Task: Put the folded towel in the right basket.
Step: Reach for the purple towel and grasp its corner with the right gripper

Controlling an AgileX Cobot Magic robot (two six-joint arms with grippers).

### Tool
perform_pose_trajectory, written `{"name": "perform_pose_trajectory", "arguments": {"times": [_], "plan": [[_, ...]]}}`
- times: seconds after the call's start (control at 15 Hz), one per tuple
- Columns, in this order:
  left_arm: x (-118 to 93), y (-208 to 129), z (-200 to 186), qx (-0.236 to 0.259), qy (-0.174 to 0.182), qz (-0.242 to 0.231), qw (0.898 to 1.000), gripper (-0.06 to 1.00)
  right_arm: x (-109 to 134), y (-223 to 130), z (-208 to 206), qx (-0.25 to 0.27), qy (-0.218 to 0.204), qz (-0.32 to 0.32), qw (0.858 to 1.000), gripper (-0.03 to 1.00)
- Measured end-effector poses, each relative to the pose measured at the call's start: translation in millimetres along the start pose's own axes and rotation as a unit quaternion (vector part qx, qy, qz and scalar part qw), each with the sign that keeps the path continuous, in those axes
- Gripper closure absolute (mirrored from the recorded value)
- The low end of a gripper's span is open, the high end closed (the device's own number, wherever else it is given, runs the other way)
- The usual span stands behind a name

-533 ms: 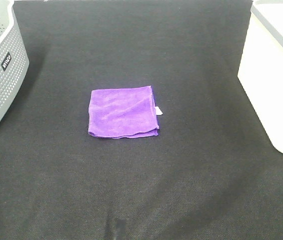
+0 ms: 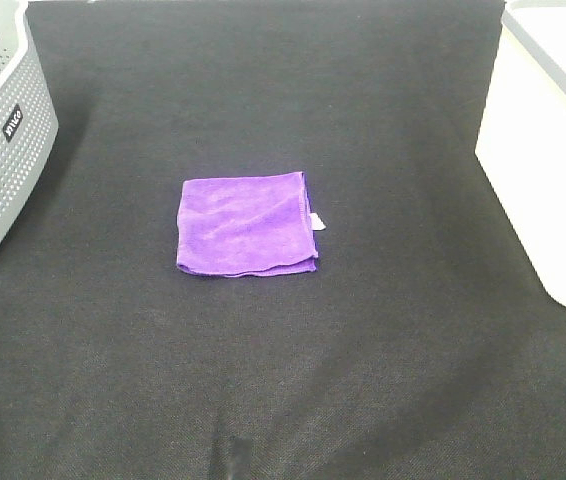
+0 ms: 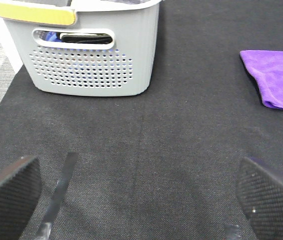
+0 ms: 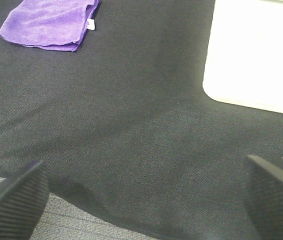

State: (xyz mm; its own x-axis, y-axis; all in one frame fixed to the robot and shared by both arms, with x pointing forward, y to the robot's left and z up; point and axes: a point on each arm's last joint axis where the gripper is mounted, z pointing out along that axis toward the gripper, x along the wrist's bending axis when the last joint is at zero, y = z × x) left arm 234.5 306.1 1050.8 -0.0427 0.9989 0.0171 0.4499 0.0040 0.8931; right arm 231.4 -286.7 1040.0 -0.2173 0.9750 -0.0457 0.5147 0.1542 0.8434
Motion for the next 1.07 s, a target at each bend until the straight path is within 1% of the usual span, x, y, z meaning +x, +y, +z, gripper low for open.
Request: {"name": "perform_pose_trajectory", "arguments": {"times": [1.07], "plan": [[0.0, 0.0, 0.0, 0.000, 0.000, 0.000, 1.000, -0.04, 0.0, 0.0, 0.0, 0.000, 0.000, 0.000, 1.000, -0.02]]}}
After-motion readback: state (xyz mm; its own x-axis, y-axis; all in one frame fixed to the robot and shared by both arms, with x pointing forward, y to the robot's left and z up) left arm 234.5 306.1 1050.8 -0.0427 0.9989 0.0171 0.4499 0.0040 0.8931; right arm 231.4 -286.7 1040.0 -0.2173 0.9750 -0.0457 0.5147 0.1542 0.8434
